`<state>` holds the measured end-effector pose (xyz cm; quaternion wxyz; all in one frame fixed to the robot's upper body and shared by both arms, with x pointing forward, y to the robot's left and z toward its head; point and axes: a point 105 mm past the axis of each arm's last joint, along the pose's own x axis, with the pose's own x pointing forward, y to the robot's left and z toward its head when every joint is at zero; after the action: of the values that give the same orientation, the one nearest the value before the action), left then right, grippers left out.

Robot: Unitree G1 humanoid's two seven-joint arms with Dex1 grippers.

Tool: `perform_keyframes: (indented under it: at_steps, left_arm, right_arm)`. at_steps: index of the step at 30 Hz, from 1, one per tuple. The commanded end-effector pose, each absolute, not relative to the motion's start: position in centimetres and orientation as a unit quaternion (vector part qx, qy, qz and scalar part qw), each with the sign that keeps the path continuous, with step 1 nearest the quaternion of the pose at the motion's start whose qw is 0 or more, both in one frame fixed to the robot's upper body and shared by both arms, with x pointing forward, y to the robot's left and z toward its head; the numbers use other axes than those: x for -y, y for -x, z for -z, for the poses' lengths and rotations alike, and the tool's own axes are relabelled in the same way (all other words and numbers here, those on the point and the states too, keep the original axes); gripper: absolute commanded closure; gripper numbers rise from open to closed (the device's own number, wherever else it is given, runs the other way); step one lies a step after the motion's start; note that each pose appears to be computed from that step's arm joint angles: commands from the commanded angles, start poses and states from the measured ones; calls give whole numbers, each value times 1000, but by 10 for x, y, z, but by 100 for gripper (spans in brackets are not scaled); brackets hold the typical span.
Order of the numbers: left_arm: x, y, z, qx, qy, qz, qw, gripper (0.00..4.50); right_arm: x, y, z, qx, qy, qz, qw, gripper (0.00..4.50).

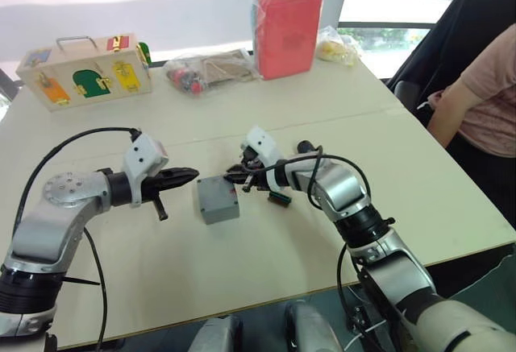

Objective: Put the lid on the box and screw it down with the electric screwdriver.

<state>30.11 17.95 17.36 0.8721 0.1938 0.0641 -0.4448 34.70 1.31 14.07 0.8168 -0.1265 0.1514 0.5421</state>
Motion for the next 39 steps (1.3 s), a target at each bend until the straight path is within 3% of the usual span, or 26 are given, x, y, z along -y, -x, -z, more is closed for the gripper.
perform_keyframes:
  at_steps: [1, 3, 6, 11, 15, 20, 27, 38, 39]
  left_arm:
    - [-175, -300, -186, -41, -208, 449, 868, 450]
    - [-173, -300, -186, -40, -207, 452, 867, 450]
    - [-170, -301, -186, -37, -205, 456, 865, 450]
    - [-165, -303, -192, -23, -202, 472, 858, 450]
    - [-160, -302, -195, -16, -205, 484, 851, 450]
    - [-150, -299, -194, -7, -207, 501, 840, 450]
    - [-142, -286, -192, 6, -203, 520, 829, 450]
    - [-132, -283, -185, 16, -196, 509, 838, 450]
    - [-132, -283, -185, 16, -195, 508, 839, 450]
  right_arm:
    - [-13, -341, -153, -131, 126, -556, 811, 223]
    - [-8, -341, -162, -120, 130, -555, 813, 138]
    - [5, -343, -177, -106, 138, -541, 823, 46]
    - [59, -346, -205, -131, 169, -474, 854, 46]
    - [97, -338, -202, -206, 211, -442, 847, 46]
    - [157, -345, -185, -328, 253, -332, 847, 46]
    - [177, -348, -156, -457, 191, -274, 824, 46]
    - [181, -363, -118, -541, 179, -235, 787, 46]
    - [181, -363, -114, -548, 186, -235, 781, 68]
